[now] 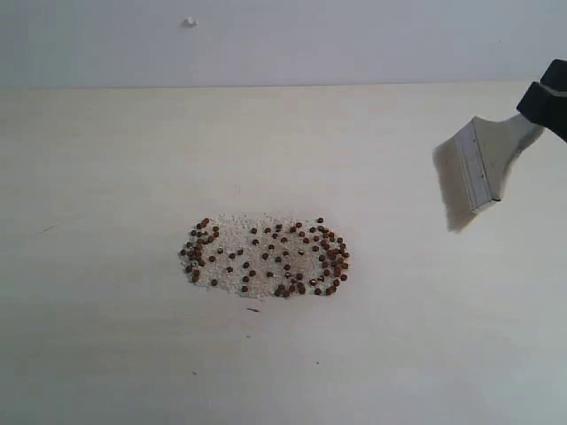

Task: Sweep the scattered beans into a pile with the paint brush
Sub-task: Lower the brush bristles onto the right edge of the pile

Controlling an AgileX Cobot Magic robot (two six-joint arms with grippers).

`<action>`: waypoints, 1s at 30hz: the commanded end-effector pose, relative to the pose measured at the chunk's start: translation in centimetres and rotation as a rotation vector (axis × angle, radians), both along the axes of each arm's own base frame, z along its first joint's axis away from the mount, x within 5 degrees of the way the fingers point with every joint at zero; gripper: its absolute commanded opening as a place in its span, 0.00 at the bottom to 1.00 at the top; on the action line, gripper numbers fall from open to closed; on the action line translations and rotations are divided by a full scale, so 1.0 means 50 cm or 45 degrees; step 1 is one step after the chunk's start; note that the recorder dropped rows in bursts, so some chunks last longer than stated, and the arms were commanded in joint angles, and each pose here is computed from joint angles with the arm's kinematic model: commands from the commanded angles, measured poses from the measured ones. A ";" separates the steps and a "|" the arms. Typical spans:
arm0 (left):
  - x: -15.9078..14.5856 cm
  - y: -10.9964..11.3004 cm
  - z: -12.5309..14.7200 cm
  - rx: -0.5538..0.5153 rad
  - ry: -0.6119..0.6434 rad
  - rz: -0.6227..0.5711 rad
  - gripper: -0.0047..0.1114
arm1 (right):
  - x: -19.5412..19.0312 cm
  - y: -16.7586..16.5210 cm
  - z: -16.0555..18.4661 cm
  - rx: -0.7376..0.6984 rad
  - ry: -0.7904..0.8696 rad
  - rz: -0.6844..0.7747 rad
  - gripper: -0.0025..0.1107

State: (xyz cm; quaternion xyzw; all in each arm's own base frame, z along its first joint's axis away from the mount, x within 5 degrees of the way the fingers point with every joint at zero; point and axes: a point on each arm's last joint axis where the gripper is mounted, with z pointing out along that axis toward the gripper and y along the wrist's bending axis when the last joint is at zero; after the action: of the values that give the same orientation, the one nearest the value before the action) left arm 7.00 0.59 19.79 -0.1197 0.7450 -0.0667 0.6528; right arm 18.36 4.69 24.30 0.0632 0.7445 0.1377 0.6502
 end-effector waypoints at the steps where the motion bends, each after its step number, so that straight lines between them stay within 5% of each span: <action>1: -0.001 0.001 -0.001 -0.012 -0.001 0.009 0.04 | 0.020 0.004 -0.009 -0.098 -0.041 -0.008 0.02; 16: -0.001 0.001 -0.001 -0.010 -0.001 0.009 0.04 | 0.073 0.014 -0.044 -0.269 -0.078 -0.110 0.02; 26: -0.001 0.001 -0.001 -0.010 -0.001 0.009 0.04 | 0.132 0.067 -0.085 -0.167 0.211 -0.007 0.02; 30: -0.001 0.001 -0.001 -0.007 -0.001 0.008 0.04 | 0.157 0.115 -0.074 -0.339 0.213 0.042 0.02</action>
State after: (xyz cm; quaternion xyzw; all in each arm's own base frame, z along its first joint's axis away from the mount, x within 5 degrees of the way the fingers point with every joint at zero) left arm 7.00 0.59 19.79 -0.1197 0.7450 -0.0667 0.6528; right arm 25.65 9.45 20.42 0.0037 0.8031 0.0658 0.5922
